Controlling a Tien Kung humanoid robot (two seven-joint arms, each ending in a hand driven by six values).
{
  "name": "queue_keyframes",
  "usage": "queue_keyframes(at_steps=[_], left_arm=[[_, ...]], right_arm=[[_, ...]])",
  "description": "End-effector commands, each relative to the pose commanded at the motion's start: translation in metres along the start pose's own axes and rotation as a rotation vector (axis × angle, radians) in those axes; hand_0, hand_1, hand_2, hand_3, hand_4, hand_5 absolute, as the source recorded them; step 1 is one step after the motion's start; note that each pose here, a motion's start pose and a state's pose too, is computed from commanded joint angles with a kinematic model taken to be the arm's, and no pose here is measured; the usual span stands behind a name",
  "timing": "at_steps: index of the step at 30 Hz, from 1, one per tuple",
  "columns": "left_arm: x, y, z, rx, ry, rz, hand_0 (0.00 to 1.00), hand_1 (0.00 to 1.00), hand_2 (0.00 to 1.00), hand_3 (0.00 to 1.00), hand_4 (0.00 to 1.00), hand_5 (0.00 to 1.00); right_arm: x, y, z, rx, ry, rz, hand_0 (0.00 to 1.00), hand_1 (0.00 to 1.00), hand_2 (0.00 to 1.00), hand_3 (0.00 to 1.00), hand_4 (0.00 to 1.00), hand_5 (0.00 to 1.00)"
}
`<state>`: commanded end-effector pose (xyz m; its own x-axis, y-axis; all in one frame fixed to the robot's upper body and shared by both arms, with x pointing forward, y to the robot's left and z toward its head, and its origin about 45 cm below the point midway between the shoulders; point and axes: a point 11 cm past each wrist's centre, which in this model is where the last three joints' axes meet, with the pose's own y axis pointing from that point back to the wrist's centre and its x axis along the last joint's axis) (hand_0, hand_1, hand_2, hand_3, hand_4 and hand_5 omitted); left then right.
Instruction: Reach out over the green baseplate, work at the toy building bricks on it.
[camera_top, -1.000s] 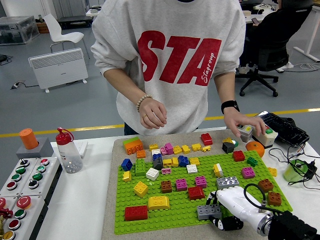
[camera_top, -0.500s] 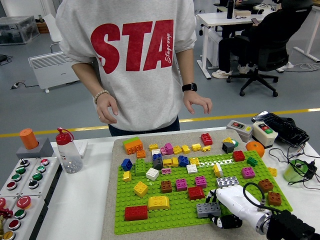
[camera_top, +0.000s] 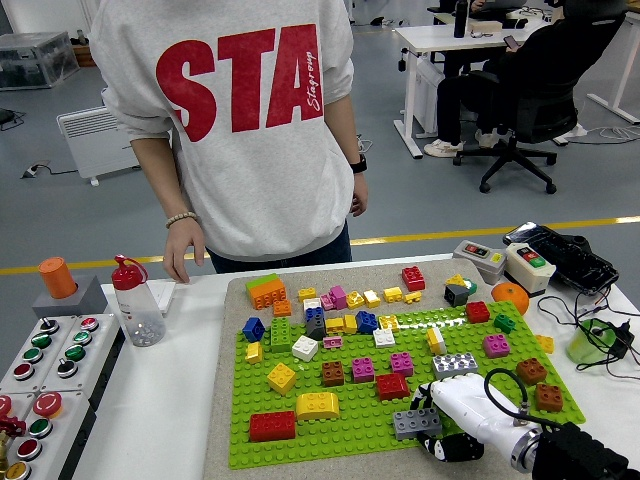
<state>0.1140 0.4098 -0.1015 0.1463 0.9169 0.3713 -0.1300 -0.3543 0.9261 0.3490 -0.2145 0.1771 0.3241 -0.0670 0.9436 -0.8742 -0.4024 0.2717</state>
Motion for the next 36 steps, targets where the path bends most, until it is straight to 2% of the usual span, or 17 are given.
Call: queue_keyframes(at_steps=[16, 35, 36], left_arm=[[-0.0007, 0.0, -0.0006, 0.001, -0.001, -0.001, 0.656, 0.689, 0.676, 0.574, 0.285, 0.998], [0.0001, 0.0002, 0.0018, -0.004, 0.001, -0.001, 0.656, 0.688, 0.677, 0.575, 0.287, 0.998], [0.0, 0.0002, 0.0017, -0.004, 0.001, -0.001, 0.656, 0.687, 0.677, 0.575, 0.286, 0.998]], right_arm=[[0.003, -0.0011, -0.0009, 0.0, 0.006, 0.029, 0.615, 0.706, 0.716, 0.671, 0.556, 0.201], [0.0021, -0.0028, 0.0033, -0.016, 0.013, 0.016, 0.63, 0.718, 0.738, 0.697, 0.591, 0.223], [0.0022, -0.0028, 0.0032, -0.015, 0.014, 0.016, 0.635, 0.725, 0.757, 0.72, 0.618, 0.235]])
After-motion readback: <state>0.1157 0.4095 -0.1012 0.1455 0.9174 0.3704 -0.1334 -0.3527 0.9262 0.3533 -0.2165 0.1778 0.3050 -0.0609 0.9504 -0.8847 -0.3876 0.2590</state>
